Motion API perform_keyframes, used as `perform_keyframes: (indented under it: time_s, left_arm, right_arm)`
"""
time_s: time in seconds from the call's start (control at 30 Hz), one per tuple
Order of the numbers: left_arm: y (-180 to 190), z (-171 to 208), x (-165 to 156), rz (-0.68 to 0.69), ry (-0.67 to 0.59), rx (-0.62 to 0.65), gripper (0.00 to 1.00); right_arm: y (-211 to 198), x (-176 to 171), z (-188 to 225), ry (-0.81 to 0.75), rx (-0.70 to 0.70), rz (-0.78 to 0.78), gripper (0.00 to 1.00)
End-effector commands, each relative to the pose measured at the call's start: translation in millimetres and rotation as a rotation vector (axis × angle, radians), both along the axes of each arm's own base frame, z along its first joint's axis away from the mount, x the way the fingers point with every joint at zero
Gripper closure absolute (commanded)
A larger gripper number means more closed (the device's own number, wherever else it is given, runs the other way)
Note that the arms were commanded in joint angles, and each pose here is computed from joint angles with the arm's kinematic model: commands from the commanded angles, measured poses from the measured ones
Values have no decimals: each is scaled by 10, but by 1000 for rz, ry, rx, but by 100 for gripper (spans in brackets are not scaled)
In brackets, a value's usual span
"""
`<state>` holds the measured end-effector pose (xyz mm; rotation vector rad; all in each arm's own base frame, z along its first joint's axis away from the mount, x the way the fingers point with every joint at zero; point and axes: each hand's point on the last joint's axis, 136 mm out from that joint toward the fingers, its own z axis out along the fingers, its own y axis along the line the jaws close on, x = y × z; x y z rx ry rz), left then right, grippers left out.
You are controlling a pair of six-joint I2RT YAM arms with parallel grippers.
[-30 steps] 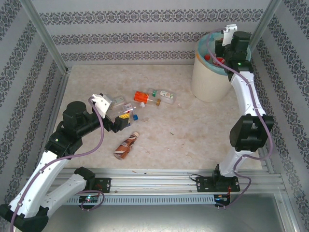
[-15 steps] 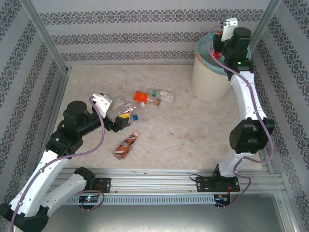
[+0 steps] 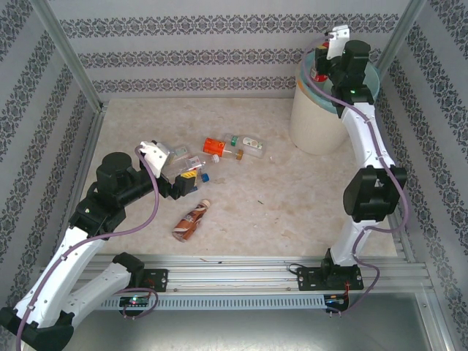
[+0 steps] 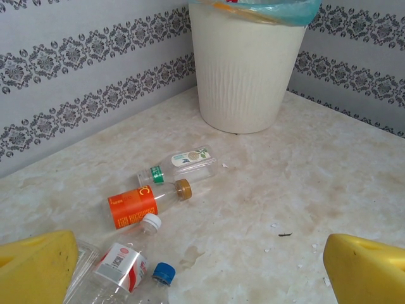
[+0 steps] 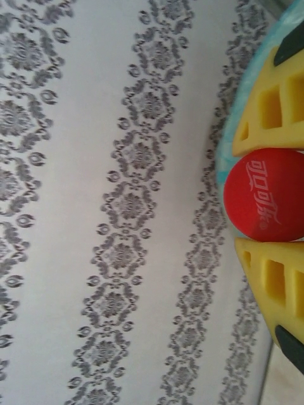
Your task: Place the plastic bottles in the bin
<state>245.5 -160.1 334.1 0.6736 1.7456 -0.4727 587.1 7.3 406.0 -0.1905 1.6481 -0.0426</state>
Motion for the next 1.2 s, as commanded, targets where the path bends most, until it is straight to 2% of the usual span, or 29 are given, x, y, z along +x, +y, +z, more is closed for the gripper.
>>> perform_keyframes:
  time_s: [0.0, 0.17, 0.23, 0.33, 0.5, 0.6, 0.67, 0.77, 1.17]
  left_arm:
    - [13, 101, -23, 8, -41, -12, 0]
    - [17, 93, -37, 7, -38, -11, 0]
    - [14, 109, -42, 5, -39, -15, 0]
    - [14, 133, -36, 6, -43, -16, 0]
    - [-13, 169, 4, 2, -47, -23, 0]
    - [-42, 170, 21, -5, -42, -41, 0]
    - [-56, 164, 38, -5, -36, -57, 0]
    - [-85, 149, 72, -5, -20, -80, 0]
    - [-306, 102, 174, -54, 19, -95, 0]
  right_arm:
    - [-73, 22, -643, 170, 42, 4, 100]
    - [-198, -20, -1003, 267, 35, -44, 100]
    - [-210, -76, -975, 273, 36, -55, 100]
    - [-201, -174, -660, 212, 41, -57, 100]
    - [-213, -334, 146, 78, 19, -85, 100]
    - [-274, -426, 459, 23, -10, -121, 100]
    - [-335, -465, 530, 9, -38, -148, 100]
    - [-361, -480, 426, 32, -68, -156, 100]
    - [-633, -430, -481, 221, -75, -231, 100]
